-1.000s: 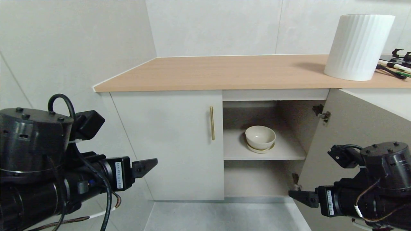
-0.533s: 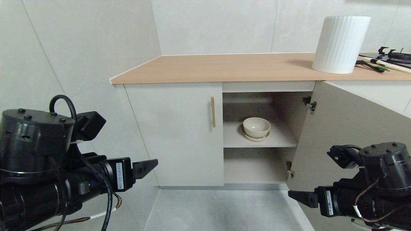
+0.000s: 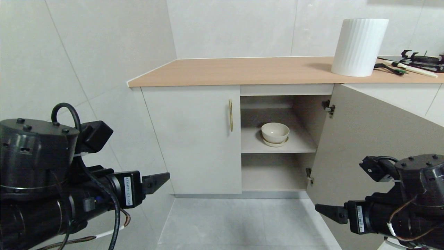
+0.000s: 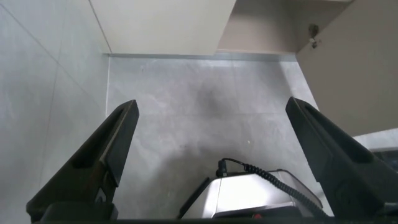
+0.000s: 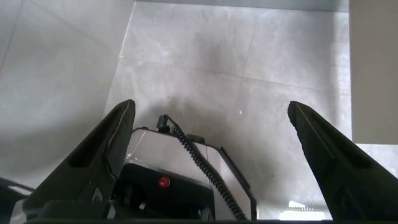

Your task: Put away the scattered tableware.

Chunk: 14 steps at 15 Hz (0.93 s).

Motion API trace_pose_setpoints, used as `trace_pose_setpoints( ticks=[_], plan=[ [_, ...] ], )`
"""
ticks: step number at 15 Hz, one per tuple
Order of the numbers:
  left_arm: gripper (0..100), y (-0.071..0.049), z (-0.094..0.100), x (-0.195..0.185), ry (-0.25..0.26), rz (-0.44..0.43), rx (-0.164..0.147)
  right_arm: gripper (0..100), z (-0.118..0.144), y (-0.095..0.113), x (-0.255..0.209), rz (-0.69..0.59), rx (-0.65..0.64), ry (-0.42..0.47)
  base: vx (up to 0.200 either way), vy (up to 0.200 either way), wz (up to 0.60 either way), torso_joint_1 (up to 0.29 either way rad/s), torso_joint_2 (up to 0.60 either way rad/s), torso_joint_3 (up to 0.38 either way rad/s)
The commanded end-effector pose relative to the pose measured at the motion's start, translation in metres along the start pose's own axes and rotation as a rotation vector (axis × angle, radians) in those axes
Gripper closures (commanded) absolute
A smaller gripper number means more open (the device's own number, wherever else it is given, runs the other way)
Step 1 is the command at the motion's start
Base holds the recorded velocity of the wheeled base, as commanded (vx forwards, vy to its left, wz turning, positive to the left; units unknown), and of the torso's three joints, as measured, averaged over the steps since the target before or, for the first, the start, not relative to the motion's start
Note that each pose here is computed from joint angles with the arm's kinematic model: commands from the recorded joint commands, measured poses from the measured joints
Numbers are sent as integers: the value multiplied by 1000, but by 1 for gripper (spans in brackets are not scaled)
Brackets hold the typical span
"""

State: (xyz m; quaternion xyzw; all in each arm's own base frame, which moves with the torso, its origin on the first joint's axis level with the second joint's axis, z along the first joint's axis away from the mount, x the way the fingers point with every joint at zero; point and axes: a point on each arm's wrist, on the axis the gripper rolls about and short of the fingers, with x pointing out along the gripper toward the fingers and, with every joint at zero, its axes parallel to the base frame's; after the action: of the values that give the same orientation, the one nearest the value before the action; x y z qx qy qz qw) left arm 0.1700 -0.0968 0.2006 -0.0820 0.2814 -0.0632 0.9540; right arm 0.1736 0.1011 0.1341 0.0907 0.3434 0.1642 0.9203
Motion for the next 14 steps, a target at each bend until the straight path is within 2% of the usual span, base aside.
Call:
trace_pose_setpoints(
  ticks=[1, 6, 14],
  plan=[
    [0, 0, 0, 0, -1, 0, 0, 0, -6, -3, -14, 9, 3, -27, 0, 0, 0, 0, 0, 0],
    [0, 0, 0, 1, 3, 7, 3, 0, -10, -6, -22, 15, 4, -38, 0, 0, 0, 0, 0, 0],
    [0, 0, -1, 1, 2, 13, 3, 0, -13, -8, -20, 0, 5, -23, 0, -200, 0, 2, 0, 2]
  ],
)
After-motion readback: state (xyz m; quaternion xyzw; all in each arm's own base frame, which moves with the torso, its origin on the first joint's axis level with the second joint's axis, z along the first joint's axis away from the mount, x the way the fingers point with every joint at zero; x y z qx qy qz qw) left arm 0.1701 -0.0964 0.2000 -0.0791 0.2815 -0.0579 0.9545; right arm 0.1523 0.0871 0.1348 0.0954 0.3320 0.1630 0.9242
